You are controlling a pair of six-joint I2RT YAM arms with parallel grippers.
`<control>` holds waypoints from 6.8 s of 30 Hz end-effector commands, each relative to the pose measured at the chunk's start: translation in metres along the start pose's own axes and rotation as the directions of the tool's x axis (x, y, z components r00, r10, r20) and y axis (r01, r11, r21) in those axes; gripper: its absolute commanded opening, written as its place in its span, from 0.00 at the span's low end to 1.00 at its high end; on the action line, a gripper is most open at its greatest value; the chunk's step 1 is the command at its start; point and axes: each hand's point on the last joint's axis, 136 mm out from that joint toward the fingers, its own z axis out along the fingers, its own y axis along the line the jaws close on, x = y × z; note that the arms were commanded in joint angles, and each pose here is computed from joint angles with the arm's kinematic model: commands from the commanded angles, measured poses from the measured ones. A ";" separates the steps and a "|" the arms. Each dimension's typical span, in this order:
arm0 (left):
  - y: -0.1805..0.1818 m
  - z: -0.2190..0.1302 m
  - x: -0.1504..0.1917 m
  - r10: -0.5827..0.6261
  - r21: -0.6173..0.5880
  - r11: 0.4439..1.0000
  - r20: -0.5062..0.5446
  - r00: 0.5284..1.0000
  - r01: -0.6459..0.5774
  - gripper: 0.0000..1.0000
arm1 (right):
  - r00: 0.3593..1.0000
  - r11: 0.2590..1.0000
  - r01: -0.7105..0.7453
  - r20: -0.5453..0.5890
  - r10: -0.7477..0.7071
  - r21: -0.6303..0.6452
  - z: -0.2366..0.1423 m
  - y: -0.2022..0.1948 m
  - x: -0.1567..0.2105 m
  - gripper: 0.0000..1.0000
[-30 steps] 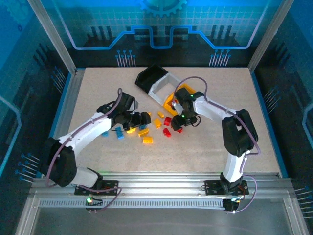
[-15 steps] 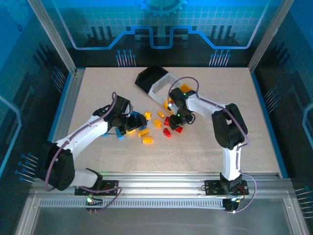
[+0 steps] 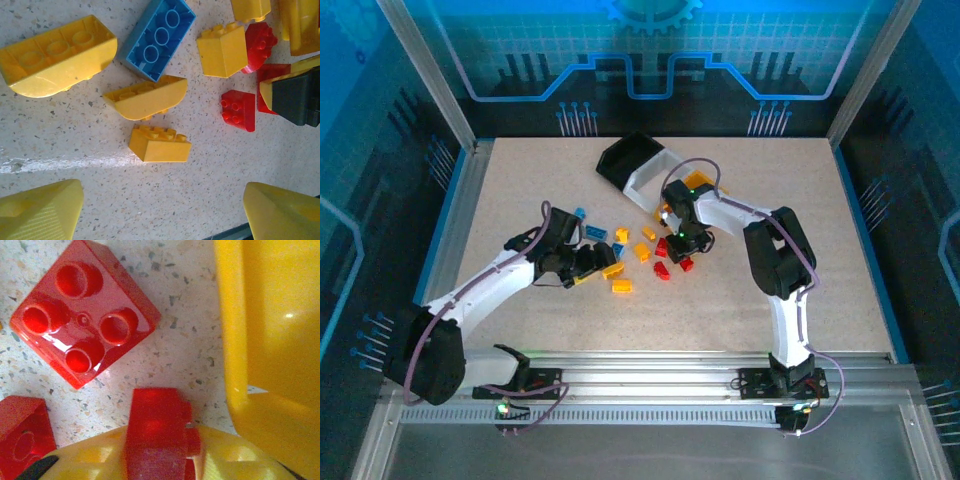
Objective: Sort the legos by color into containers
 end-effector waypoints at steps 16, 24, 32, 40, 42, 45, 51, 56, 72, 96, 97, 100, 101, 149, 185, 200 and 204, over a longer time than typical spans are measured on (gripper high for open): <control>-0.020 0.005 -0.015 0.009 0.067 0.998 0.006 1.000 -0.010 0.86 | 0.946 0.965 -0.212 0.213 0.242 -0.155 -0.118 0.013 0.022 0.27; -0.018 -0.004 -0.011 0.012 0.087 0.996 0.040 0.999 -0.015 0.88 | 0.719 0.742 -0.494 0.268 0.642 -0.454 -0.198 -0.037 -0.024 0.28; 0.015 -0.014 0.009 -0.035 0.064 0.997 0.070 0.997 0.031 0.94 | 0.489 0.462 -0.656 0.132 0.863 -0.597 -0.182 -0.070 -0.059 0.29; 0.033 -0.015 0.007 -0.089 0.061 0.995 0.074 0.993 0.085 0.98 | 0.390 0.353 -0.723 0.070 0.918 -0.595 -0.146 -0.084 -0.080 0.31; 0.030 -0.014 0.004 -0.089 0.067 0.994 0.069 0.994 0.084 0.99 | 0.389 0.351 -0.735 0.062 0.919 -0.580 -0.135 -0.087 -0.083 0.31; 0.024 -0.011 -0.002 -0.083 0.070 0.994 0.055 0.995 0.079 0.99 | 0.393 0.355 -0.746 0.057 0.918 -0.563 -0.121 -0.092 -0.091 0.32; 0.016 -0.014 -0.009 -0.049 0.057 0.997 0.042 0.998 0.047 0.99 | 0.409 0.367 -0.765 0.041 0.912 -0.529 -0.096 -0.093 -0.103 0.35; 0.021 -0.019 -0.007 -0.039 0.046 0.998 0.049 0.998 0.036 0.99 | 0.431 0.392 -0.769 0.044 0.901 -0.505 -0.089 -0.087 -0.106 0.44; 0.039 -0.033 -0.004 -0.085 0.070 0.994 0.083 0.993 0.079 0.99 | 0.442 0.418 -0.797 0.051 0.896 -0.435 -0.086 -0.081 -0.094 0.55; 0.022 -0.027 -0.019 -0.086 0.118 0.990 0.067 0.994 0.078 0.99 | 0.507 0.514 -0.829 0.091 0.857 -0.223 -0.113 -0.129 0.044 0.62; 0.020 -0.028 -0.021 -0.081 0.120 0.990 0.068 0.994 0.073 0.99 | 0.526 0.538 -0.808 0.118 0.842 -0.239 -0.121 -0.125 0.040 0.63; 0.017 -0.031 -0.022 -0.071 0.119 0.991 0.069 0.995 0.063 0.99 | 0.629 0.671 -0.690 0.234 0.741 -0.270 -0.150 -0.095 0.021 0.63; 0.017 -0.032 -0.023 -0.068 0.119 0.991 0.072 0.995 0.059 0.99 | 0.667 0.715 -0.643 0.259 0.698 -0.274 -0.156 -0.081 0.014 0.64; 0.079 -0.095 0.004 -0.260 0.022 0.964 0.302 0.917 0.266 0.99 | 0.920 0.917 -0.392 -0.044 0.390 -0.079 -0.001 0.177 -0.013 0.83; 0.070 -0.078 -0.008 -0.279 0.072 0.960 0.271 0.921 0.270 0.99 | 0.935 0.935 -0.312 0.123 0.334 -0.168 -0.086 0.155 -0.034 0.50; 0.041 -0.052 -0.005 -0.223 0.164 0.965 0.102 0.970 0.205 0.99 | 0.777 0.803 -0.568 0.207 0.595 -0.180 -0.116 -0.039 -0.096 0.51; 0.037 -0.045 0.003 -0.184 0.130 0.976 0.055 0.981 0.175 0.99 | 0.760 0.778 -0.601 0.171 0.628 -0.185 -0.095 -0.061 -0.107 0.51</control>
